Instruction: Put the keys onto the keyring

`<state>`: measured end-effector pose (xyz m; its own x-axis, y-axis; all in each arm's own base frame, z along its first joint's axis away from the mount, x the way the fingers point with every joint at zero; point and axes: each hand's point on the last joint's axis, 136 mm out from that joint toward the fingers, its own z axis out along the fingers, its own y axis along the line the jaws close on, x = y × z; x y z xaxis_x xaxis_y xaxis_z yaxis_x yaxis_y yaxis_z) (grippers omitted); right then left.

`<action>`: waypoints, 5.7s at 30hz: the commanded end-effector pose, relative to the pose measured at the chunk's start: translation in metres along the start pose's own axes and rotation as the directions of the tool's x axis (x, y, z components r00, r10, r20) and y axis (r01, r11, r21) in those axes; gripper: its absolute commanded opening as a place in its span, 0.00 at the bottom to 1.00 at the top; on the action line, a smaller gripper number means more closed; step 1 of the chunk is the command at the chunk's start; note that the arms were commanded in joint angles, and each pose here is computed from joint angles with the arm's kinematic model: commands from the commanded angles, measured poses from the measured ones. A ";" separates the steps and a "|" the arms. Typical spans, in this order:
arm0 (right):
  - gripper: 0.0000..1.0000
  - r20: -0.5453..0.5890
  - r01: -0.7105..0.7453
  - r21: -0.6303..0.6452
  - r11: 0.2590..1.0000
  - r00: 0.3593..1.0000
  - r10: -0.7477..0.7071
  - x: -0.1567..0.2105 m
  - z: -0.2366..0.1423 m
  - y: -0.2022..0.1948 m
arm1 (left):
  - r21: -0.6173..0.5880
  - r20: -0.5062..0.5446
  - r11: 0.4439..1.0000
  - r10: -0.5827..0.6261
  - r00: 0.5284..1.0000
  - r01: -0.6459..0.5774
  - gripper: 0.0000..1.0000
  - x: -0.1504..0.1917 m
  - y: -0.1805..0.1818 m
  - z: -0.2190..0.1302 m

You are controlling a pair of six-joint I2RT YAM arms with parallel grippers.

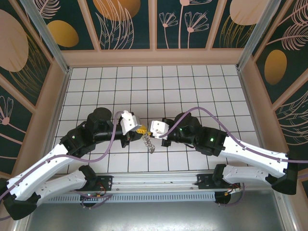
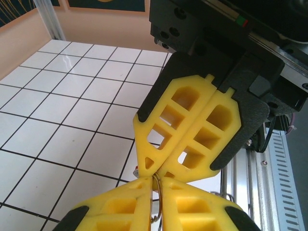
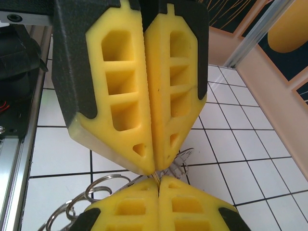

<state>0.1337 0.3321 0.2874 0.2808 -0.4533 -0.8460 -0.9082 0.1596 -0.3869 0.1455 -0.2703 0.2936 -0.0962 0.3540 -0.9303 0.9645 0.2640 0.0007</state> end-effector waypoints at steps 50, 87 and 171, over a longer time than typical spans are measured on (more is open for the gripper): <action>0.00 0.228 0.015 -0.035 0.999 0.974 -0.007 -0.050 -0.023 0.004 | 0.061 0.460 0.989 0.092 0.883 -0.135 0.00 -0.060 -0.033 -0.041; 0.16 0.258 0.017 -0.050 0.999 0.966 -0.004 -0.054 -0.031 0.010 | 0.072 0.443 0.984 0.114 0.889 -0.162 0.00 -0.070 -0.033 -0.037; 0.00 0.286 0.012 -0.063 0.998 0.958 0.007 -0.067 -0.046 0.005 | 0.138 0.553 0.976 0.065 0.831 -0.168 0.00 -0.086 -0.045 -0.045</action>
<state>0.1040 0.3216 0.3493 0.3486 -0.2298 -0.9087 -0.9176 0.1139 -0.3808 0.1141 -0.2769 0.3552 0.0653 -0.0353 -0.9972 0.9899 0.1279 0.0603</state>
